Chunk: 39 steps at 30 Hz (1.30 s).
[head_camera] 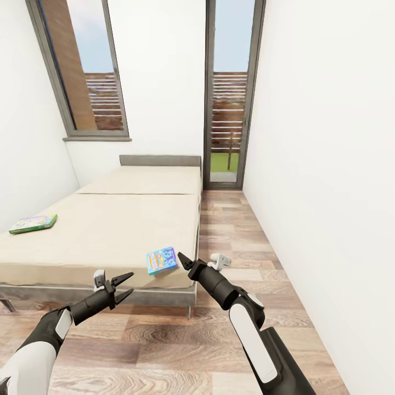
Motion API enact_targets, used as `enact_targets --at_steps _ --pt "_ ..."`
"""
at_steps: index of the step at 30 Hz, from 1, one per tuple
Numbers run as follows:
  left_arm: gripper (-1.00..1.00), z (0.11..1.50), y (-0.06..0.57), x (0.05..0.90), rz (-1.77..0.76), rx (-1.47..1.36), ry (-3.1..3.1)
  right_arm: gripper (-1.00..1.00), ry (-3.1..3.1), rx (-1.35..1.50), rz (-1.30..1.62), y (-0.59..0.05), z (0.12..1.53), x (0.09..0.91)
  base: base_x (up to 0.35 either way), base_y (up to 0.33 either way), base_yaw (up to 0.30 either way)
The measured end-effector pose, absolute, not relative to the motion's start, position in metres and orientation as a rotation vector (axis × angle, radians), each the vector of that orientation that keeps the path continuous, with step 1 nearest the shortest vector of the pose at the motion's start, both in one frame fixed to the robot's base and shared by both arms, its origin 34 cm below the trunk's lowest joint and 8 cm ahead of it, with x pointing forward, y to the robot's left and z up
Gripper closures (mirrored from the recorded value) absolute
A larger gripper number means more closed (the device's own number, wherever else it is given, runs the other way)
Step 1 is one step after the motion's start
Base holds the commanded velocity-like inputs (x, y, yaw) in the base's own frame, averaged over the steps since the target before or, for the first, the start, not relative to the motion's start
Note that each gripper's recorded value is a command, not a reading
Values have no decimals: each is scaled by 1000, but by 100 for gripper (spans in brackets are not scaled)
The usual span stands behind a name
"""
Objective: Put all the toys in the child's room - the three board games (two on the bed and one on the table), the two jigsaw puzzles on the table, and the tennis ball on the table - inside the toy box on the table in the child's room.
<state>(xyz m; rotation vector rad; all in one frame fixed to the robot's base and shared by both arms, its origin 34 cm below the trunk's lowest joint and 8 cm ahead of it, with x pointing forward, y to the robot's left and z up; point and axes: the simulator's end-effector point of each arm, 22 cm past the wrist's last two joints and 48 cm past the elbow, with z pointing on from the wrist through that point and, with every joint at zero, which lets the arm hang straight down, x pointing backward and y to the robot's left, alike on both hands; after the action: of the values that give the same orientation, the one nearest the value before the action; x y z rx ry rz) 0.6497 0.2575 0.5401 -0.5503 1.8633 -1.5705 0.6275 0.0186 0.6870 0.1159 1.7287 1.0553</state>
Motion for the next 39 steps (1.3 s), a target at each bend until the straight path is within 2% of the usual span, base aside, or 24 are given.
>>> enact_targets --at_steps 39 --pt "-100 474 257 643 -1570 -617 1915 -100 1796 157 1062 19 622 631 0 0 0"
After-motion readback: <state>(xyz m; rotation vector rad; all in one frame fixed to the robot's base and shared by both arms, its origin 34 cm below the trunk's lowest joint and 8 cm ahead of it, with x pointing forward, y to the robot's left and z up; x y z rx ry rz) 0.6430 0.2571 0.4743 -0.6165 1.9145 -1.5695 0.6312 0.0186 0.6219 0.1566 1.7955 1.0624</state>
